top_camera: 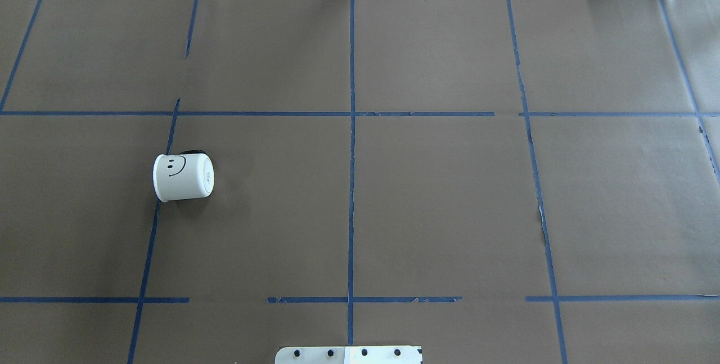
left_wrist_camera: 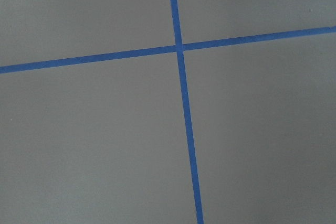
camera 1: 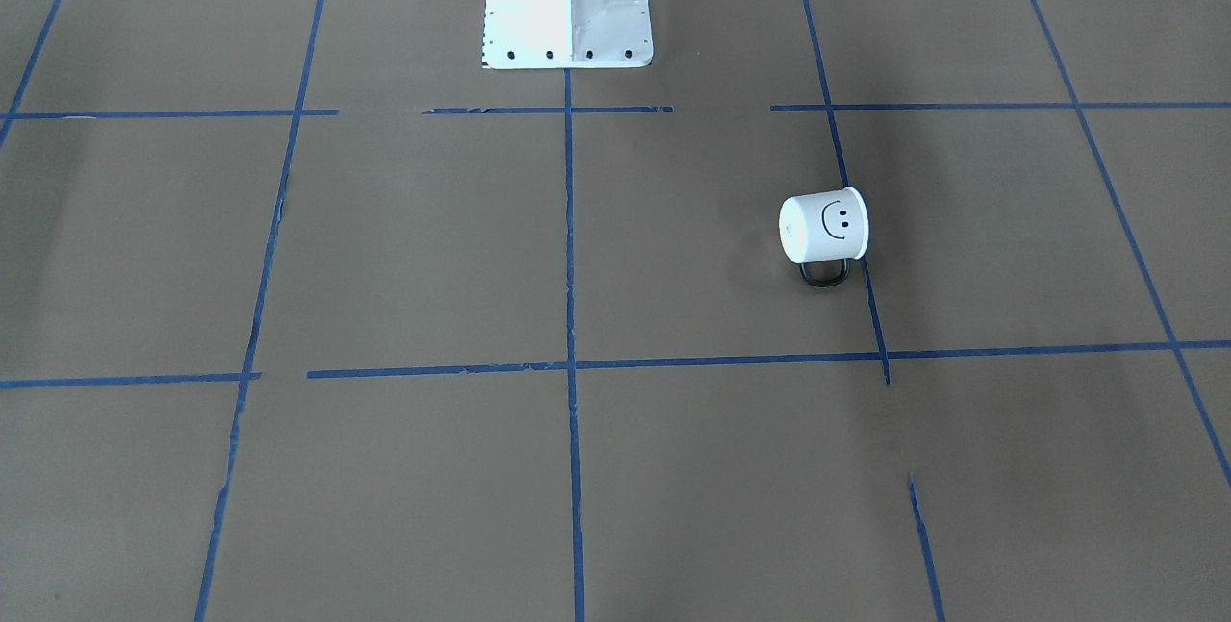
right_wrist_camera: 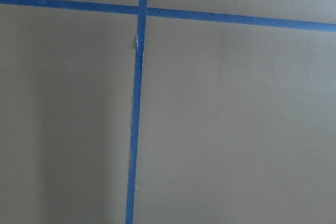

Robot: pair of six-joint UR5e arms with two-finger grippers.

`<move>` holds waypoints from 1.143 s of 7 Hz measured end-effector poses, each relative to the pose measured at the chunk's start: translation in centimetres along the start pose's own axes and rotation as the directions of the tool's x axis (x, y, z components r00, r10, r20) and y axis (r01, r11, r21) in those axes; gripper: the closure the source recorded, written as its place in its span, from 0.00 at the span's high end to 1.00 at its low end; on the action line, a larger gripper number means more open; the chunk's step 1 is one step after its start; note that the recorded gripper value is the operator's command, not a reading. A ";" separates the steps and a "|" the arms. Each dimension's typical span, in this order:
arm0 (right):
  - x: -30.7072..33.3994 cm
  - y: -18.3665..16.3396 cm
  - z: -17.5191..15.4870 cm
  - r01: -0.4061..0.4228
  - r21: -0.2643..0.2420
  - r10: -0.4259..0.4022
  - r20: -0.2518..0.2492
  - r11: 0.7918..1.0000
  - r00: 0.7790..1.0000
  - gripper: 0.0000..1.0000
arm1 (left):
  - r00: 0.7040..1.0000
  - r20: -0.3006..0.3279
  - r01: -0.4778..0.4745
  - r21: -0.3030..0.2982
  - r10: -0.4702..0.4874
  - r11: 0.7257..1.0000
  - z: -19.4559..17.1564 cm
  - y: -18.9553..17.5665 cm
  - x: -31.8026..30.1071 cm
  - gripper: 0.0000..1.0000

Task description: Flip mug

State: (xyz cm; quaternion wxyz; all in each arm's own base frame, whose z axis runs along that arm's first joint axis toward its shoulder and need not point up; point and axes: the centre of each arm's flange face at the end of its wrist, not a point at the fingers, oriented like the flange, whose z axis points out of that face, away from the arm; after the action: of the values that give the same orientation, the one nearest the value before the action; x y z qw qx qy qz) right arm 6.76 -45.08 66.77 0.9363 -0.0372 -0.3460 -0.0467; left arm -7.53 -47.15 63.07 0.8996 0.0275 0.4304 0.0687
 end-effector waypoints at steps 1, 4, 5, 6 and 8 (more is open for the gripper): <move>0.0 0.0 0.0 0.000 0.000 0.000 0.000 1.000 1.000 1.00 | 0.998 -0.068 0.004 0.021 -0.002 1.000 0.3 -0.4 1.0 1.00; 0.0 0.0 0.0 0.000 0.000 0.000 0.000 1.000 1.000 1.00 | 0.969 -0.188 0.167 0.026 -0.159 0.986 2.9 -2.7 7.1 1.00; 0.0 0.0 0.0 0.000 0.000 0.000 0.000 1.000 1.000 1.00 | 0.949 -0.210 0.246 0.024 -0.236 0.969 4.2 -3.3 9.9 1.00; 0.0 0.0 0.0 0.000 0.000 0.000 0.000 1.000 1.000 1.00 | 0.922 -0.235 0.324 0.028 -0.309 0.946 5.6 -3.6 12.9 1.00; 0.0 0.0 0.0 0.000 0.000 0.000 0.000 1.000 1.000 1.00 | 0.868 -0.286 0.447 0.092 -0.407 0.889 11.2 -2.8 20.8 1.00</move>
State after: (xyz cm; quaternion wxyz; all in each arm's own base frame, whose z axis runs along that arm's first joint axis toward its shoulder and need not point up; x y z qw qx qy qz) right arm 6.76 -45.07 66.80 0.9363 -0.0375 -0.3460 -0.0466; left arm 14.36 -46.79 53.77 0.8235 -0.0077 0.5432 -0.1633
